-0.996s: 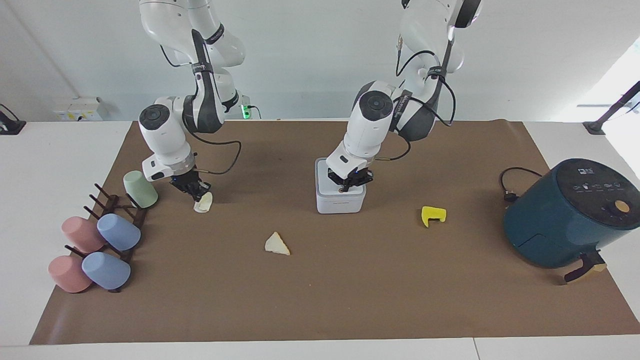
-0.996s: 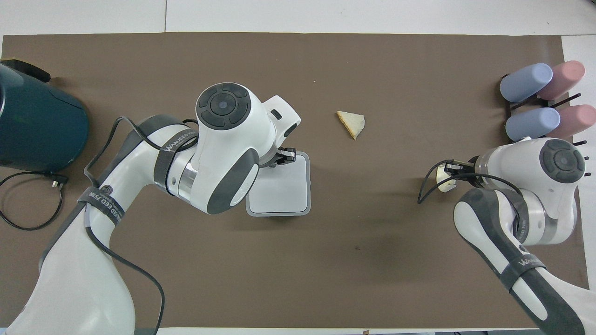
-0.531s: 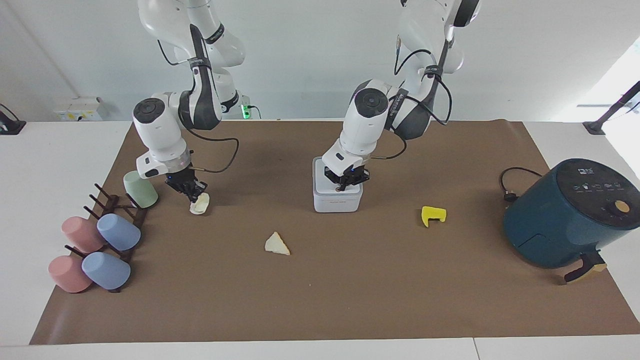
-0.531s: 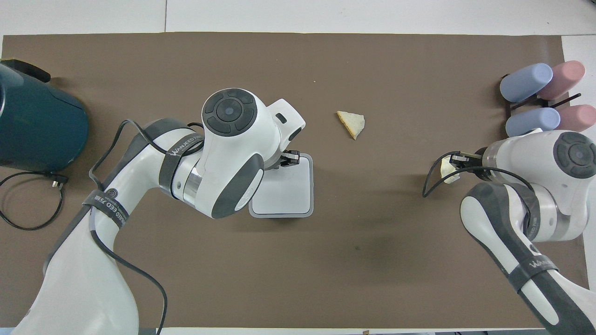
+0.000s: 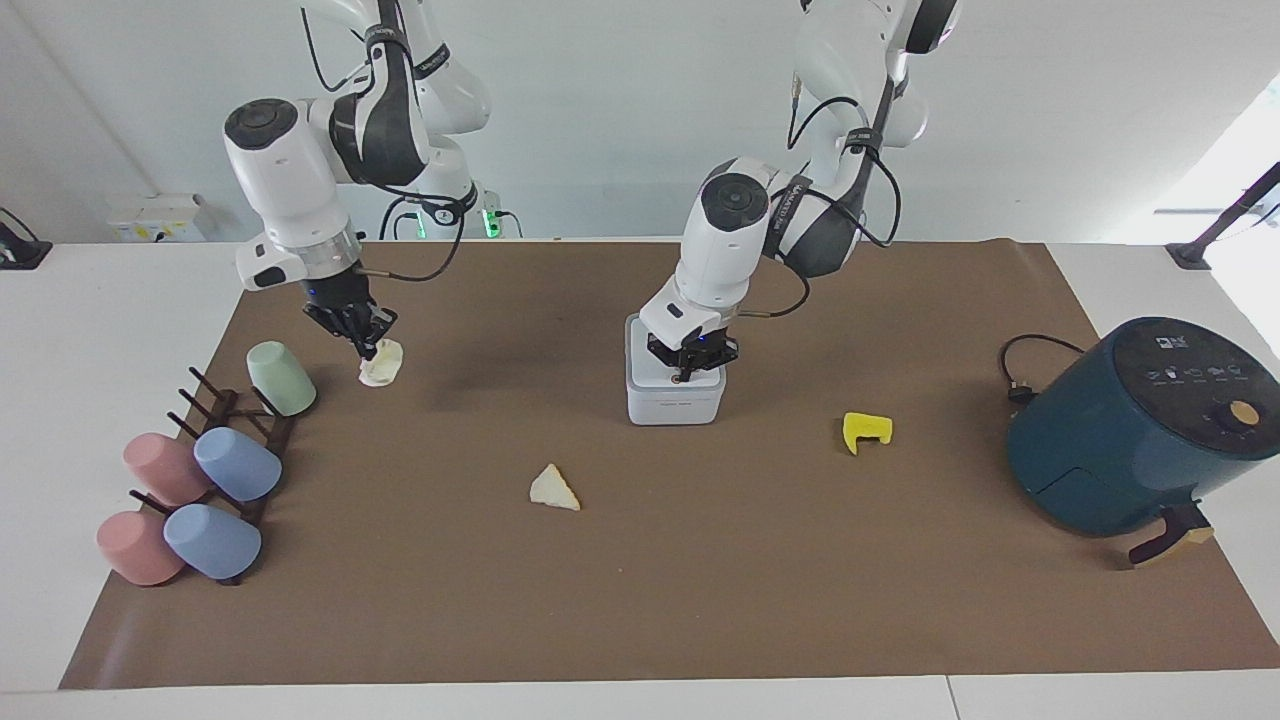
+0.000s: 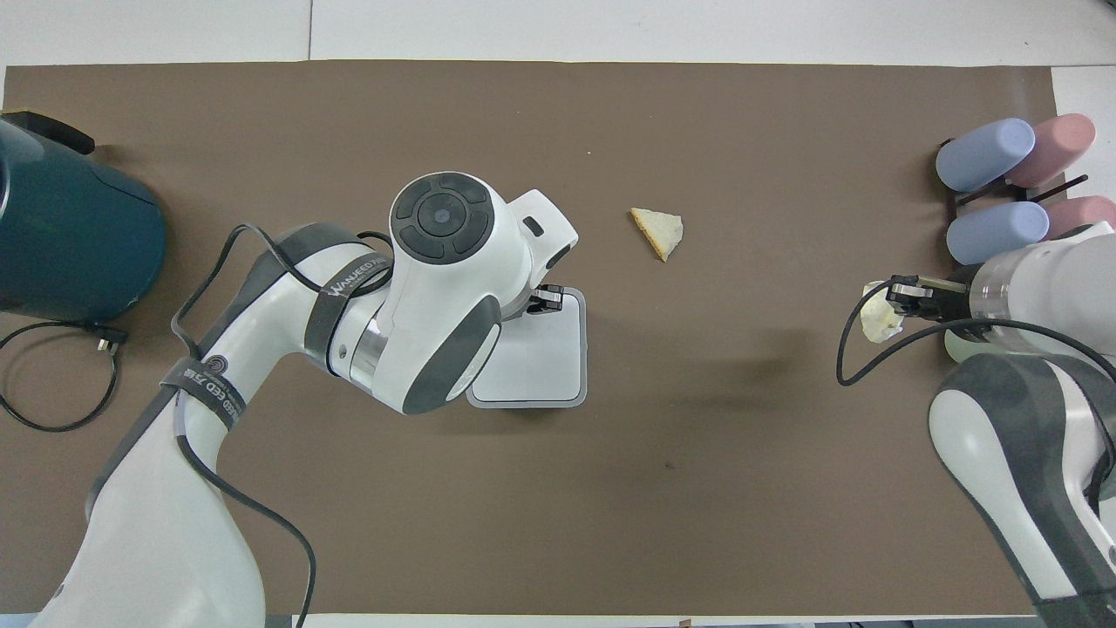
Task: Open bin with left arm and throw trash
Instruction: 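Lift the lid with the left gripper while the right gripper grasps the scrap, then drop the cream scrap into the open bin with the right gripper, then grasp the cheese wedge with the right gripper, then grasp the sponge with the left gripper while the right gripper lifts the wedge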
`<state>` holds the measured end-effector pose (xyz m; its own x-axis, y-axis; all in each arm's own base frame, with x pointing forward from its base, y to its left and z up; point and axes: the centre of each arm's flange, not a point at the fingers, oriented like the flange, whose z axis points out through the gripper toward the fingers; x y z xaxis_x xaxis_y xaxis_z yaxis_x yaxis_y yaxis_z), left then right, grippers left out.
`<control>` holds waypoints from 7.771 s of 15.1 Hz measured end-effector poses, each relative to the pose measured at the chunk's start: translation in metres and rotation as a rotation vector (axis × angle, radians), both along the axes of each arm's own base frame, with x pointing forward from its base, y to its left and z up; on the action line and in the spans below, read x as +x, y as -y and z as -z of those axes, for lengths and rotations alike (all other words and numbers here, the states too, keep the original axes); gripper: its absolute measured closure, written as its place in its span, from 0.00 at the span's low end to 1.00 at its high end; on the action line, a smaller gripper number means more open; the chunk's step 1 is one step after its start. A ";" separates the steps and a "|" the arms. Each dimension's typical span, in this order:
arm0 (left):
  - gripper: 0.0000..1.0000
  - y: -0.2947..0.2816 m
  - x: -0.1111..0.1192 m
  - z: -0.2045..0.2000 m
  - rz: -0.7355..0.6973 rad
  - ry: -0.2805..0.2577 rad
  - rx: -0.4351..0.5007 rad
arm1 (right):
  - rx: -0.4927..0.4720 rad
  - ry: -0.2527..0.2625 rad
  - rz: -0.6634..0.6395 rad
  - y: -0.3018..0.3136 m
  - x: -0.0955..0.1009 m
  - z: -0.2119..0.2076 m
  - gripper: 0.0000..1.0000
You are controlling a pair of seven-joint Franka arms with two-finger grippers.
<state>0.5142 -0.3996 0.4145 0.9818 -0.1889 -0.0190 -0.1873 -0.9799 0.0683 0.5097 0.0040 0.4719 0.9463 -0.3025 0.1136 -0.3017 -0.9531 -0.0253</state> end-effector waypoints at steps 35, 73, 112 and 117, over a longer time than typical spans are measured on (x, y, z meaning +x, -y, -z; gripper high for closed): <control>0.99 -0.211 -0.036 -0.215 0.020 -0.097 0.000 | 0.247 0.114 -0.157 -0.313 -0.008 -0.033 0.98; 0.00 -0.347 -0.011 -0.224 -0.023 -0.047 0.059 | -0.010 -0.026 -0.100 -0.050 0.026 -0.095 0.00; 0.03 -0.256 0.059 0.109 0.373 -0.002 0.008 | -0.019 0.122 -0.415 -0.227 0.112 0.185 0.81; 0.61 -0.257 0.059 0.110 0.377 -0.002 0.010 | -0.022 0.140 -0.404 -0.223 0.113 0.164 0.89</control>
<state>0.5732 -0.1425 0.3046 0.8434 -0.5367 -0.0243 -0.5346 -0.8430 0.0599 0.6228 0.2273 0.3076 0.9634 0.0936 0.2512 0.1013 -0.9947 -0.0180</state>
